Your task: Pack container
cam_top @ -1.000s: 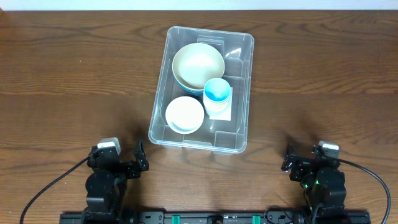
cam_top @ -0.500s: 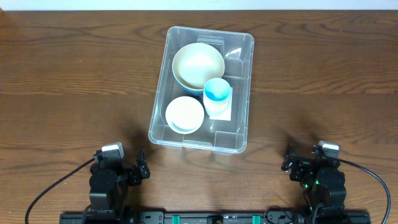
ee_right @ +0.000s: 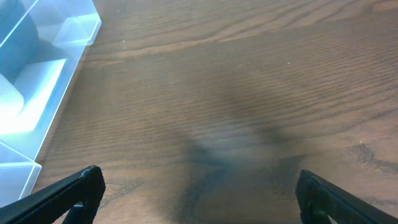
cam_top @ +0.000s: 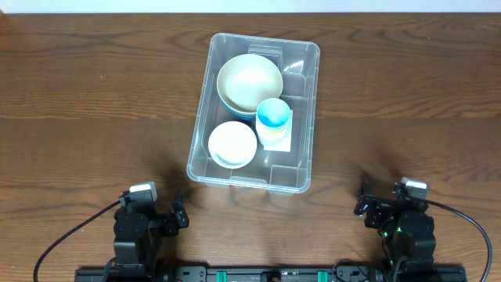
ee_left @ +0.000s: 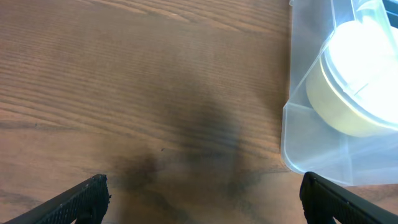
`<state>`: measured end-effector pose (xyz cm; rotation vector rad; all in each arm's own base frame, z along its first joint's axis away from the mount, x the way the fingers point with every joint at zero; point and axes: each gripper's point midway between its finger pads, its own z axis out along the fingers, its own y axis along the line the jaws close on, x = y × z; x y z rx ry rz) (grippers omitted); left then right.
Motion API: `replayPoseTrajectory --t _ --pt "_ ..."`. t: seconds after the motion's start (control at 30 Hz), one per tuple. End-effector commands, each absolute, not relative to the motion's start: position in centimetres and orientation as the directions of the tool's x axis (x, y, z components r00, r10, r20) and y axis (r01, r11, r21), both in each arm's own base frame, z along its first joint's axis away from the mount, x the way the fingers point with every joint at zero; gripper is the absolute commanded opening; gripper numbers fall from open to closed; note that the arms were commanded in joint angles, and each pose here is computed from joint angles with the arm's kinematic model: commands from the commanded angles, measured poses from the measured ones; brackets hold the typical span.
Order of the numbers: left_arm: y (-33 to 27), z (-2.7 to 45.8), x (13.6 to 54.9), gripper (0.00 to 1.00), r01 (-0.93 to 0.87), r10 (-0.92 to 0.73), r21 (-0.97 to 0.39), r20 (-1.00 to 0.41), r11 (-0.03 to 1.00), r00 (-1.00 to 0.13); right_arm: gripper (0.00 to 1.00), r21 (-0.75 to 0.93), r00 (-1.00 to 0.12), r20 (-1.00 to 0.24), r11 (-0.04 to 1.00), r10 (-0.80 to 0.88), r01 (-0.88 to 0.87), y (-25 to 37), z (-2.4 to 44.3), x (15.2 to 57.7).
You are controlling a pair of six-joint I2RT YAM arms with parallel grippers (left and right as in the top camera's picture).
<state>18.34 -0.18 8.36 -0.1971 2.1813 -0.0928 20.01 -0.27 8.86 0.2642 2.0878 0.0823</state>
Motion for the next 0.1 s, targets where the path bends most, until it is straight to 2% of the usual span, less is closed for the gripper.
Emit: replayPoseTrajectory --t 0.0,0.07 --pt "-0.23 8.23 18.29 0.98 -0.095 -0.159 -0.128 -0.805 0.987 -0.572 0.99 0.178 -0.482 -0.844 0.97 0.236 0.163 -0.35 8.77 20.0" --pt "-0.23 8.23 18.29 0.98 -0.095 -0.159 -0.128 -0.805 0.987 -0.572 0.99 0.178 -0.482 -0.844 0.97 0.236 0.163 -0.35 8.77 20.0"
